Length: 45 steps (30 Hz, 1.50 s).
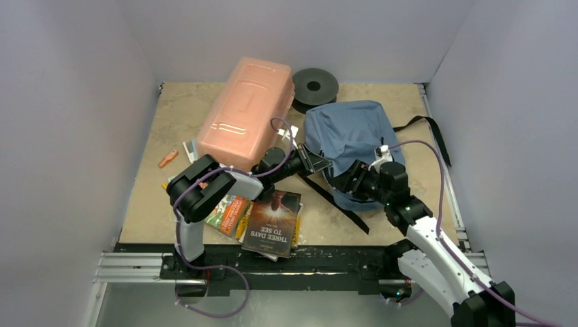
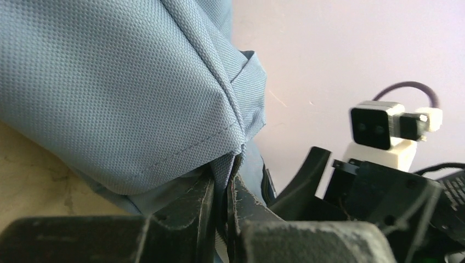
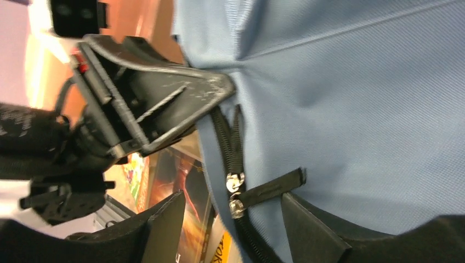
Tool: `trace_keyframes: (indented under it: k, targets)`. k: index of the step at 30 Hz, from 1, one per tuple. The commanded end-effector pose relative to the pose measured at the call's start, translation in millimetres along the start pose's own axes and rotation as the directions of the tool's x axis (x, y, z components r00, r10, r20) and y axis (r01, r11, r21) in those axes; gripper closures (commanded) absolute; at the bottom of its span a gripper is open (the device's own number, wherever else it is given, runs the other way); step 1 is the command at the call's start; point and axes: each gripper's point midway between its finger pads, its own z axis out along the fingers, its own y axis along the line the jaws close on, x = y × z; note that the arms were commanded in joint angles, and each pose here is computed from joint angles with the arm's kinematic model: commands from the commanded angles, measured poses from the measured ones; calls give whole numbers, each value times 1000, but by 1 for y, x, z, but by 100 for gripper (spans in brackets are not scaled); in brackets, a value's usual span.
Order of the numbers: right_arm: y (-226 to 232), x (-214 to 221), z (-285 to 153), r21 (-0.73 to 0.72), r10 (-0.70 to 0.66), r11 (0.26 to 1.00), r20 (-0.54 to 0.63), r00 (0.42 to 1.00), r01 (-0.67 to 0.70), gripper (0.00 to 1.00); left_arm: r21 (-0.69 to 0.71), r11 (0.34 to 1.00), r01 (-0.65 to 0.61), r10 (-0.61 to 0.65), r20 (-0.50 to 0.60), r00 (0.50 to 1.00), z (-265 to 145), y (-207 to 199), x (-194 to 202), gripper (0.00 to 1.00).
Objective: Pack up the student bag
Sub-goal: Unzip the student bag at the center of the board.
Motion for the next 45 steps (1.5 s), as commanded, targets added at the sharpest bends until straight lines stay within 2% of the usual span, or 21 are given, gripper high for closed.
trace_keyframes:
  k: [1,2,3,6,12,14,16,18,25,27,29,31,32,34,36,37,39,40,42,44,45]
  targets:
    - [-14,5,8,125,105,987,-63,992,-96,41,192,978,-79,63,90,994,-7,-61,-25,100]
    - [-15,10,10,136,131,984,-84,988,-119,51,199,977,-78,60,92,994,-7,-63,-25,100]
    - [-15,14,11,138,163,979,-98,982,-148,55,204,976,-78,60,96,994,-7,-64,-26,100]
    - [-15,21,15,109,243,966,-85,966,-234,56,203,975,-86,67,99,993,-8,-64,-26,100]
    - [-19,2,14,61,320,944,72,945,-325,58,198,977,-76,60,87,994,-9,-60,-20,100]
    - [-15,-6,13,30,340,938,115,933,-346,62,200,977,-73,57,87,995,-9,-59,-20,100]
    - [-14,-10,13,10,377,924,140,915,-382,73,204,977,-69,52,87,995,-8,-59,-20,100]
    - [-11,-14,15,-15,401,915,151,903,-404,78,210,976,-65,48,86,995,-8,-61,-19,100]
    - [-13,-22,19,-48,436,899,200,877,-436,75,209,976,-67,53,72,996,-8,-61,-12,100]
    - [-12,-27,21,-68,416,909,218,883,-412,78,209,976,-62,49,69,996,-8,-61,-10,100]
    - [-15,-29,23,-53,377,925,230,897,-376,100,207,977,-58,46,65,997,-8,-59,-9,100]
    - [-27,-37,20,58,289,947,270,919,-315,100,200,978,-55,42,66,997,-9,-59,-9,100]
    - [-50,-52,4,233,151,943,345,926,-240,100,147,988,-48,40,60,997,-11,-50,-11,100]
    - [-68,-71,-25,390,36,895,417,908,-215,100,60,997,-47,45,39,998,-11,-35,-13,100]
    - [-70,-88,-56,450,-44,869,484,874,-205,100,-26,997,-66,66,-14,998,-12,-24,-10,100]
    - [-67,-93,-62,449,-79,876,493,866,-176,100,-73,994,-84,81,-44,996,-13,-18,-8,100]
    - [-30,-105,-71,317,-139,948,516,845,-38,100,-160,980,-120,105,-96,990,-15,-12,-8,100]
    - [-5,-105,-72,215,-172,974,515,840,68,100,-210,969,-131,108,-118,987,-17,-7,-9,100]
    - [38,-99,-87,28,-223,968,545,808,249,100,-293,946,-140,101,-146,984,-23,1,-13,100]
    - [43,-98,-107,-6,-195,969,601,775,248,100,-343,928,-148,92,-174,980,-29,6,-17,100]
    - [30,-104,-118,38,-163,983,639,752,181,100,-355,922,-152,91,-181,979,-32,6,-19,100]
